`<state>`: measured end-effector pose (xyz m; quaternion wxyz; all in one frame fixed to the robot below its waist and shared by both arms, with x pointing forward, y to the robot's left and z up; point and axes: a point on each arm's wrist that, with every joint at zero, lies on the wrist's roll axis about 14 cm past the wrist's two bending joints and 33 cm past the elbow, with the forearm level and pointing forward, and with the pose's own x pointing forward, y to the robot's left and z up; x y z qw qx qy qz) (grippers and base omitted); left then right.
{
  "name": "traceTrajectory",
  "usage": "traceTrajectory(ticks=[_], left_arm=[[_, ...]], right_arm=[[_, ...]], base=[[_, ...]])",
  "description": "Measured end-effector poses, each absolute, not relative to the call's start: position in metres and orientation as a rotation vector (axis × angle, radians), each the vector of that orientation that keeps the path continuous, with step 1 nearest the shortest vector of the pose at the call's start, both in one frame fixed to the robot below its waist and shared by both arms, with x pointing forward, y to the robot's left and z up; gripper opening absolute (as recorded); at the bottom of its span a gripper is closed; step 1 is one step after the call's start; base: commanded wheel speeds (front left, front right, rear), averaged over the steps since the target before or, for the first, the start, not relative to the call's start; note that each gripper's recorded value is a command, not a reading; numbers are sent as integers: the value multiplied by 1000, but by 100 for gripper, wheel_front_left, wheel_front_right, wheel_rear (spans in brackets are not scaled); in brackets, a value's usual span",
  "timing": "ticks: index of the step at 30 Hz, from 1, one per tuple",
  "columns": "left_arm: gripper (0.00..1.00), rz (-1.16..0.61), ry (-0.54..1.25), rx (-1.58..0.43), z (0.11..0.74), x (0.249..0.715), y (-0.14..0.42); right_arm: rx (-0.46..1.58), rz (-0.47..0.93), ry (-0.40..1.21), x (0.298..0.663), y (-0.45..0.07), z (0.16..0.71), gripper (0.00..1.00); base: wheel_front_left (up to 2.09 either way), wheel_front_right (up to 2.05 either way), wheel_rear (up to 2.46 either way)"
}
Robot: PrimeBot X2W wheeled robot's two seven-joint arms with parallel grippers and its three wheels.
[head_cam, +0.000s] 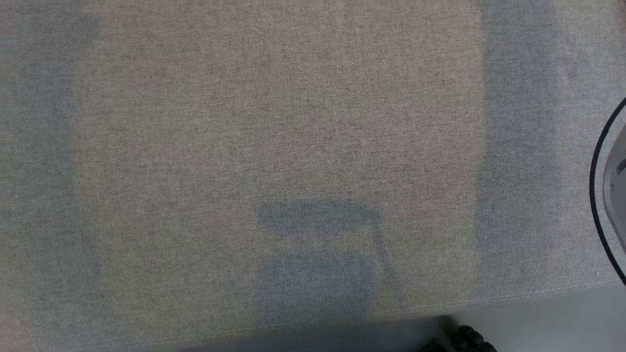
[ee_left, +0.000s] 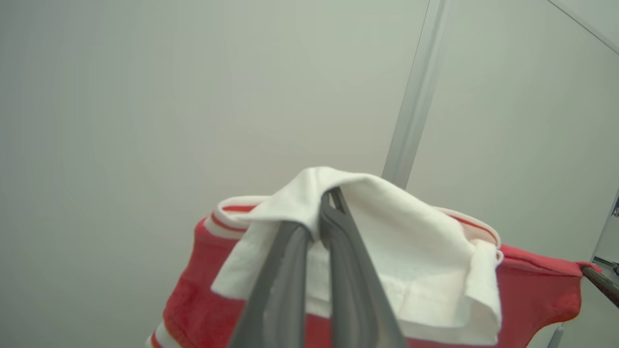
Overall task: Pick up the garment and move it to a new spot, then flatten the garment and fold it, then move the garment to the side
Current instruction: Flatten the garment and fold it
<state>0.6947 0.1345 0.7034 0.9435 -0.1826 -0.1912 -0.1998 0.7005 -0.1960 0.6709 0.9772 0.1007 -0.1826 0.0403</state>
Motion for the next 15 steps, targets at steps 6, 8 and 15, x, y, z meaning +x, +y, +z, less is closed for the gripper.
traceTrajectory(ticks=[6,8,15], left_arm=[[0,-426,-558,-447,734,696,131],[0,-430,-582,-454,739,693,132],[0,-419,-231,-514,612,695,117]], right_arm=[[157,23,-515,701,-216,701,0],[142,26,-503,701,-214,699,0],[88,37,-161,709,-209,590,0]], base=[[0,0,0],[0,0,0],[0,0,0]])
